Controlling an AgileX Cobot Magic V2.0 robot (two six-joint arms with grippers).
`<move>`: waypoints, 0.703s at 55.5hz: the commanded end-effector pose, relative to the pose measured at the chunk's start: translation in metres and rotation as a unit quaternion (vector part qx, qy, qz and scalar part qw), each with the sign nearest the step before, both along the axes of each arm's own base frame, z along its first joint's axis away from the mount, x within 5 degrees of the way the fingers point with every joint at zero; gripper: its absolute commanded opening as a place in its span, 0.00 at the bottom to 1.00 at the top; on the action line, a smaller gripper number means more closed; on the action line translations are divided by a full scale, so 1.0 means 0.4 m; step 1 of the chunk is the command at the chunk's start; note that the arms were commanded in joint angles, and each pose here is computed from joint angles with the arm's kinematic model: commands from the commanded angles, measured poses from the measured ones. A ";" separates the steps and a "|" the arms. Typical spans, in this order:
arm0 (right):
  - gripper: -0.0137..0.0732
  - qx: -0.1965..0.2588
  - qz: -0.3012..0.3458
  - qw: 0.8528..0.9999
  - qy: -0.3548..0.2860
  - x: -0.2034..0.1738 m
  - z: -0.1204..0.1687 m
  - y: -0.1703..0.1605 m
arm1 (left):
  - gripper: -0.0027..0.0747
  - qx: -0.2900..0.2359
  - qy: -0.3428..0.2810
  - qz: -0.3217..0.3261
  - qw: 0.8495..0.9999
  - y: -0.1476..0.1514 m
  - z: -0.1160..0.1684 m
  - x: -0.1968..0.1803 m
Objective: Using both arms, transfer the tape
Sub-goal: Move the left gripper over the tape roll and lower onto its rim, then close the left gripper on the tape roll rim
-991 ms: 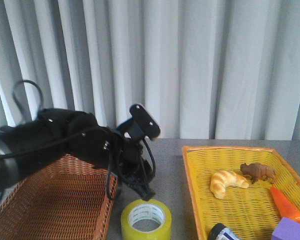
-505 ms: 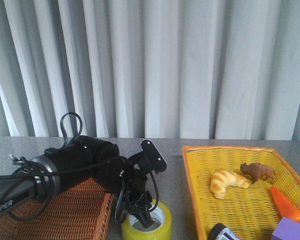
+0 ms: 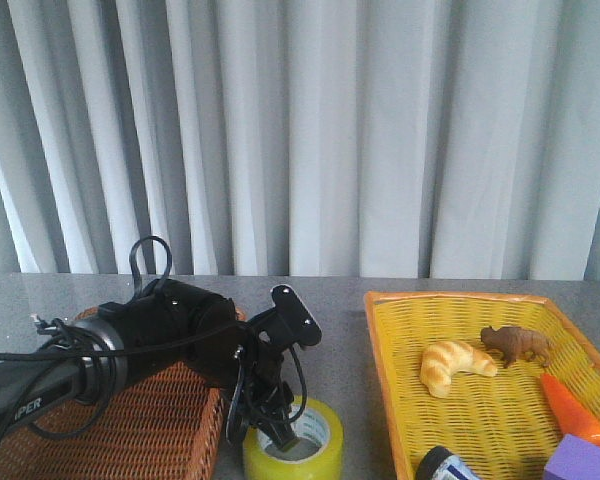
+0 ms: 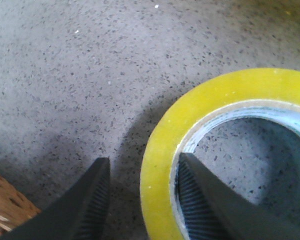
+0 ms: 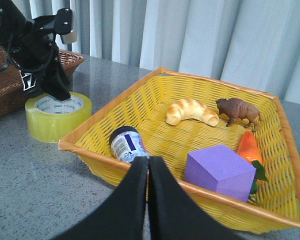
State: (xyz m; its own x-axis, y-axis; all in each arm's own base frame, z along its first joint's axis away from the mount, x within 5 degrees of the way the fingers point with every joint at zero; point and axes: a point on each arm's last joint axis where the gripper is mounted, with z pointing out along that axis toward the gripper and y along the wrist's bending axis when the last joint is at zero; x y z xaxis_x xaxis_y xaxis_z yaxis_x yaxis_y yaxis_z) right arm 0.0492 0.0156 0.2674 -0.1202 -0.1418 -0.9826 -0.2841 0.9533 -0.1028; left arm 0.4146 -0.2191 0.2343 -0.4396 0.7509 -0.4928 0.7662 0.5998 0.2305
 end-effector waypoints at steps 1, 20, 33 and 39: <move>0.15 0.012 -0.007 0.999 -0.043 0.002 0.036 -0.002 | 0.43 -0.030 -0.020 0.021 0.999 0.020 0.060 0.009; 0.15 0.012 -0.008 0.999 -0.043 0.002 0.036 -0.002 | 0.43 -0.044 0.022 0.030 0.998 0.016 0.017 0.014; 0.15 0.011 -0.008 0.999 -0.045 0.003 0.037 -0.002 | 0.25 -0.049 0.019 0.031 0.998 0.017 0.030 0.011; 0.15 0.011 -0.008 0.999 -0.045 0.003 0.037 -0.002 | 0.13 -0.062 0.016 0.035 0.997 0.017 0.053 0.004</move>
